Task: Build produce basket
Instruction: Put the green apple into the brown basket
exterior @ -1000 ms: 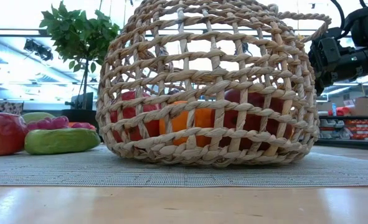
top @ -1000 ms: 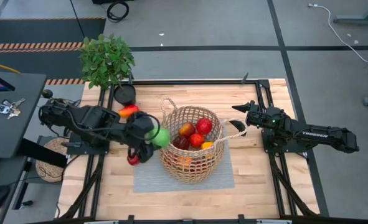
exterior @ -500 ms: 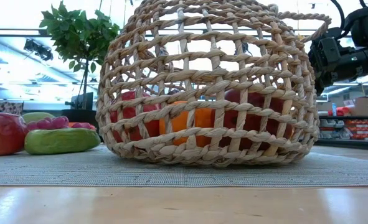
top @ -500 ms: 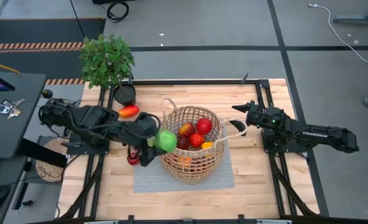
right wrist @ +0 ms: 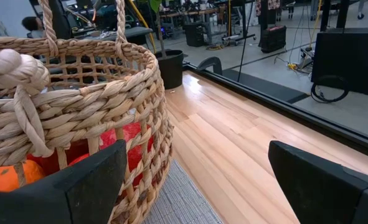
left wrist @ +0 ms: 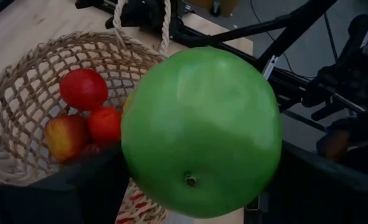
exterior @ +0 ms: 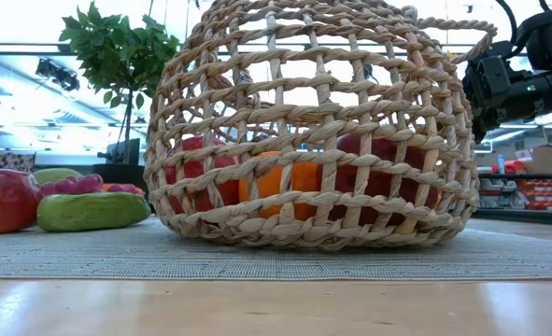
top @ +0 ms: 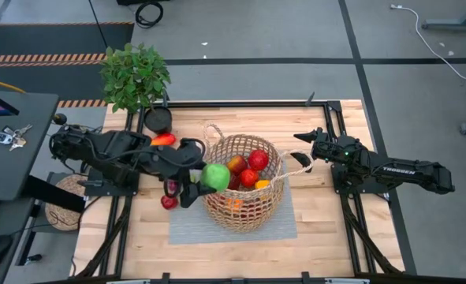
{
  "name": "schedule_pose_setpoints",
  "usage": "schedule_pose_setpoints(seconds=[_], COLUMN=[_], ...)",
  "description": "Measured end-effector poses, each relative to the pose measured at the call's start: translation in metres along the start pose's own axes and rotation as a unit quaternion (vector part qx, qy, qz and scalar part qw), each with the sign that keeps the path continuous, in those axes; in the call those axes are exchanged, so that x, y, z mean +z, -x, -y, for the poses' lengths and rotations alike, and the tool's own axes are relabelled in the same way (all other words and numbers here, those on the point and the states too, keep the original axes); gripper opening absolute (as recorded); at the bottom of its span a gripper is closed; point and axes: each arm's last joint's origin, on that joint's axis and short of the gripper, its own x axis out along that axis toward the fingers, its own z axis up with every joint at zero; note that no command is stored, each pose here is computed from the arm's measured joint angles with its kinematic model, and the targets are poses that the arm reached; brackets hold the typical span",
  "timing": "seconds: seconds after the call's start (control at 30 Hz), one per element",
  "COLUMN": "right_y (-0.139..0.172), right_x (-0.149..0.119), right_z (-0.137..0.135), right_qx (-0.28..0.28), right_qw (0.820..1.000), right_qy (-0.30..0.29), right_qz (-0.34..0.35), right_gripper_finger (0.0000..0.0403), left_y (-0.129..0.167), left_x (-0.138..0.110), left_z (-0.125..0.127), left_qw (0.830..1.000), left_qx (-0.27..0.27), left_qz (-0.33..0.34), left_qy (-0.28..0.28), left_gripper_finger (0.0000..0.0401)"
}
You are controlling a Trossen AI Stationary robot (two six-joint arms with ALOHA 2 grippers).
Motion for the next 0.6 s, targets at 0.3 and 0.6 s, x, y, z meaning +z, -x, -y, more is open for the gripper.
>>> schedule_pose_setpoints(seconds=[0.3, 0.6], right_y=[0.000, 0.000], right_x=[0.000, 0.000], right_z=[0.000, 0.000], right_qx=[0.000, 0.000], right_qw=[1.000, 1.000], right_qy=[0.000, 0.000], right_qz=[0.000, 0.002], right_gripper_finger=[0.0394, 0.0394], left_y=[-0.007, -0.069], left_x=[0.010, 0.033], left_z=[-0.003, -0.020], left_qw=[0.999, 0.973], left_qx=[-0.004, 0.108], left_qz=[0.045, 0.106], left_qy=[-0.031, -0.172], left_gripper_finger=[0.0355, 0.0355])
